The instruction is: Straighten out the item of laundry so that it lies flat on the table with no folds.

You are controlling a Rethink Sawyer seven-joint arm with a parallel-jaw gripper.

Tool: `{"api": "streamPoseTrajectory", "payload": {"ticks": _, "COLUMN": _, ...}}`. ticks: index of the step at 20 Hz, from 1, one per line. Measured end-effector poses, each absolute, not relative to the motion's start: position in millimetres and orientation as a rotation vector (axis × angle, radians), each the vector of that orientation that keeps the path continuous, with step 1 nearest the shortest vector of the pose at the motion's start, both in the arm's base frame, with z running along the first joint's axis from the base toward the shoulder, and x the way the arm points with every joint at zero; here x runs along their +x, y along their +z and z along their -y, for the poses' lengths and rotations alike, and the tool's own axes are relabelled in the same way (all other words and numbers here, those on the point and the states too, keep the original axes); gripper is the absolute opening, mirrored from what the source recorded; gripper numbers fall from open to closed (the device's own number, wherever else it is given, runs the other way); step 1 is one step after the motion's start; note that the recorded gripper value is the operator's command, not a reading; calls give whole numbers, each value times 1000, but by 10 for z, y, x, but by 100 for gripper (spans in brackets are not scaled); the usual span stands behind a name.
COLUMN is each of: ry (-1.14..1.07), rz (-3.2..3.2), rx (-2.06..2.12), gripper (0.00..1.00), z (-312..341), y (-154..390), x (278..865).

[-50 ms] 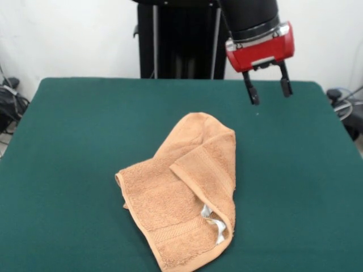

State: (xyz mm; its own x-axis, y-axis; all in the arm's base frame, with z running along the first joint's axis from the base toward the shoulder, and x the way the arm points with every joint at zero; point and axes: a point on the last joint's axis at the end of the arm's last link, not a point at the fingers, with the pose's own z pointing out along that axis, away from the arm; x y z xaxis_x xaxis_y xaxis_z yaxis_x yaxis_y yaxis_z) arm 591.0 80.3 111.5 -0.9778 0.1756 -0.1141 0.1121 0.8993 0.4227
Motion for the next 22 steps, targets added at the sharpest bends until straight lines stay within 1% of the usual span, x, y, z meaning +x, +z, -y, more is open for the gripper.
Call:
{"api": "streamPoseTrajectory", "payload": {"ticks": 6, "ry": 662, "rz": -2931, "rx": 227, "gripper": 100, "z": -792, "y": 1079, "x": 5990}}
{"api": "streamPoseTrajectory", "payload": {"ticks": 16, "ry": 766, "rz": -2977, "rx": 253, "gripper": 100, "z": -728, "y": 926, "x": 6341}}
{"api": "streamPoseTrajectory", "payload": {"ticks": 22, "ry": 779, "rz": -2966, "rx": 267, "gripper": 100, "z": -672, "y": 855, "x": 6470}}
